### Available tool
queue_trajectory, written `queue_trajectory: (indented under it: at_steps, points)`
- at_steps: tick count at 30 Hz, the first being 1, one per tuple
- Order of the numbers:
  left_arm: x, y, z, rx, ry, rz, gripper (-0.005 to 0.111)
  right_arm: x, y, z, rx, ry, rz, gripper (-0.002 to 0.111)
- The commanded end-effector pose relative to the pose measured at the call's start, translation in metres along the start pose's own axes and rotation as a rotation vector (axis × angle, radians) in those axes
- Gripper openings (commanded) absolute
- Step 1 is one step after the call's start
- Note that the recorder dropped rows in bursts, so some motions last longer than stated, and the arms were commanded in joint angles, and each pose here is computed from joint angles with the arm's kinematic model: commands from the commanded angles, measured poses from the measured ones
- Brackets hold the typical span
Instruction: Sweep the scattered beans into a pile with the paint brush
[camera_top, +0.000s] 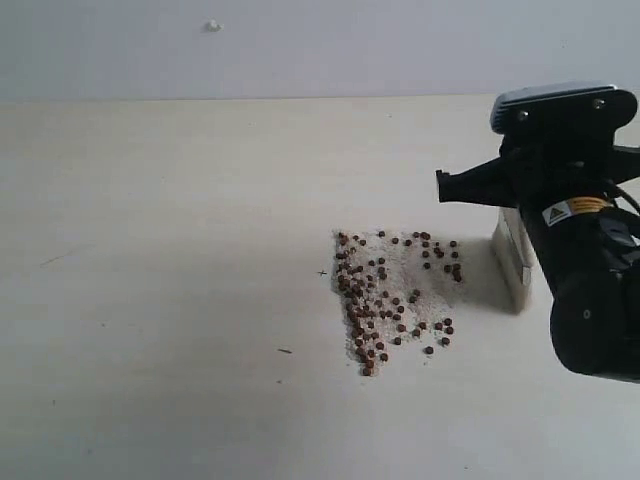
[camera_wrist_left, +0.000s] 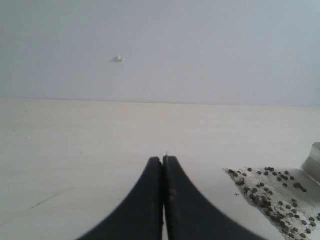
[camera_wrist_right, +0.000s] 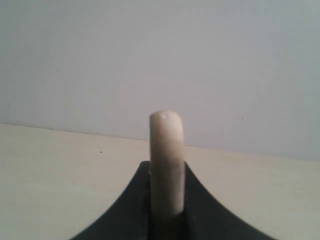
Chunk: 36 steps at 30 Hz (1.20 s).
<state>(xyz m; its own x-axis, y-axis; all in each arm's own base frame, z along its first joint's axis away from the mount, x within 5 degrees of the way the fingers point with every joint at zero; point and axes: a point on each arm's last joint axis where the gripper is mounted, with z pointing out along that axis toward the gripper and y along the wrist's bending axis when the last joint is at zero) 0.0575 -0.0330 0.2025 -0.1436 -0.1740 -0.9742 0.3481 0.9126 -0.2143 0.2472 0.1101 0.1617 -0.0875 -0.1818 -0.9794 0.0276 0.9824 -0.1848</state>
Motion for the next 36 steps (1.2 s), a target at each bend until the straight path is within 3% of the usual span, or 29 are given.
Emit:
queue_trajectory:
  at_steps: [1, 7, 21, 36]
  points:
    - [0.001, 0.000, 0.000, 0.008, 0.006, 0.004, 0.000, 0.012, 0.008, 0.005, -0.041, 0.016, 0.031, 0.000]
    - [0.001, 0.000, 0.000, 0.008, 0.006, 0.004, 0.000, 0.018, 0.014, 0.008, -0.081, 0.025, 0.159, 0.000]
    - [0.001, 0.000, 0.000, 0.008, 0.006, 0.004, 0.000, 0.013, 0.027, 0.006, -0.221, 0.003, 0.270, 0.000]
    - [0.001, 0.000, 0.000, 0.008, 0.006, 0.004, 0.000, 0.013, 0.030, 0.006, -0.258, 0.019, 0.430, 0.000]
